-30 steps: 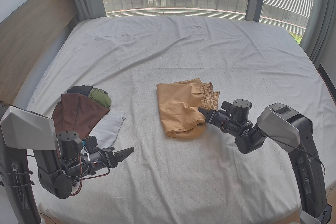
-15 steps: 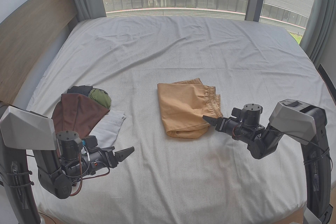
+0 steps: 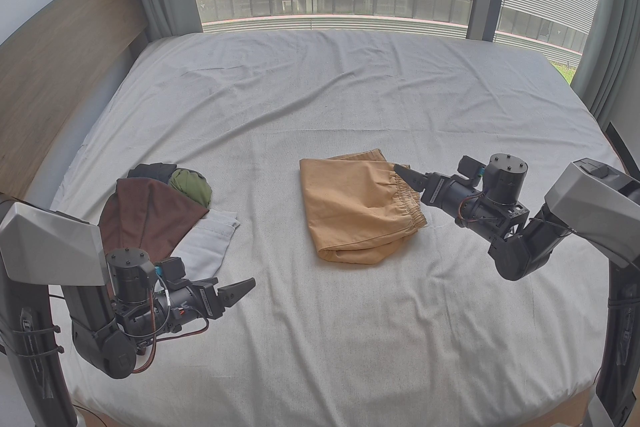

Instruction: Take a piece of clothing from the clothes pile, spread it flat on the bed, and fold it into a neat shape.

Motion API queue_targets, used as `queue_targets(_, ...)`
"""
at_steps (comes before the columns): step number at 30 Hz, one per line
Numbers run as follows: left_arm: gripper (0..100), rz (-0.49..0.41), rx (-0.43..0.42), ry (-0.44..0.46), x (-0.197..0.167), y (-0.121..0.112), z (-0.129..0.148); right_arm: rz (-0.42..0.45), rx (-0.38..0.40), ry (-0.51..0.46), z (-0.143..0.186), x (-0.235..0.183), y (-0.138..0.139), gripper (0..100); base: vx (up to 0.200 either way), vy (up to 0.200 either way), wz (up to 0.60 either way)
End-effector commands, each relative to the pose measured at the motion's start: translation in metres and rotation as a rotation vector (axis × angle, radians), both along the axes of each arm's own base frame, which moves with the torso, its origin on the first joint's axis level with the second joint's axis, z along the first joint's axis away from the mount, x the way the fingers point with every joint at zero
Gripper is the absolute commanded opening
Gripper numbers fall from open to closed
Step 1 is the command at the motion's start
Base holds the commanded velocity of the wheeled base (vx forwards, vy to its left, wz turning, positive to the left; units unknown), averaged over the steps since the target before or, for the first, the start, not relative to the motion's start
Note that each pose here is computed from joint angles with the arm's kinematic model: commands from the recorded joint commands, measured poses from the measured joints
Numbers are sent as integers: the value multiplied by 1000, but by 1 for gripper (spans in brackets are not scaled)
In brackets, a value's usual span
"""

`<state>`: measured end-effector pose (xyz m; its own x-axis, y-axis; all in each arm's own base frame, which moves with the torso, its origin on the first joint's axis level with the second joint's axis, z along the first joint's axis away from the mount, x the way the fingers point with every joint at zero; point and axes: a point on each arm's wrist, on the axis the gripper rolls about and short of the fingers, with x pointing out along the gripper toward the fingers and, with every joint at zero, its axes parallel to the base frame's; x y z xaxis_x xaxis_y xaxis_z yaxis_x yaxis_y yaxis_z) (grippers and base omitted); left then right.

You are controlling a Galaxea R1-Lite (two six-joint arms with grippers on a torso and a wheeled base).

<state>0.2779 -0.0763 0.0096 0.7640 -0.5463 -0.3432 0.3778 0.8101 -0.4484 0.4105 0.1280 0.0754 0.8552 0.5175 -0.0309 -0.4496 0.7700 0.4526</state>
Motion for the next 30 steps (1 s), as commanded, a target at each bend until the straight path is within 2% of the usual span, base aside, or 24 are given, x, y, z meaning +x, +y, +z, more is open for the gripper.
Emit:
queue_targets(1, 100, 0, -1, -3, 0, 0, 1, 43, 2, 3, -6, 5, 19, 100, 0, 0, 0)
queue_targets(11, 100, 3, -2, -5, 1, 1, 0, 42, -35, 145, -80, 36, 34, 100, 0, 0, 0)
queue_targets(17, 100, 7, -3, -6, 2, 1, 0, 25, -50, 184, -105, 36, 33, 100, 0, 0, 0)
queue_targets(25, 100, 7, -3, -6, 1, 1, 1, 11, -52, 190, -109, 35, 32, 100, 0, 0, 0)
queue_targets(27, 100, 5, -3, -7, 1, 1, 1, 14, -46, 171, -103, 32, 33, 100, 0, 0, 0)
queue_targets(30, 100, 6, -8, -17, 1, 1, 5, 18, -25, 112, -71, 24, 31, 100, 0, 0, 0)
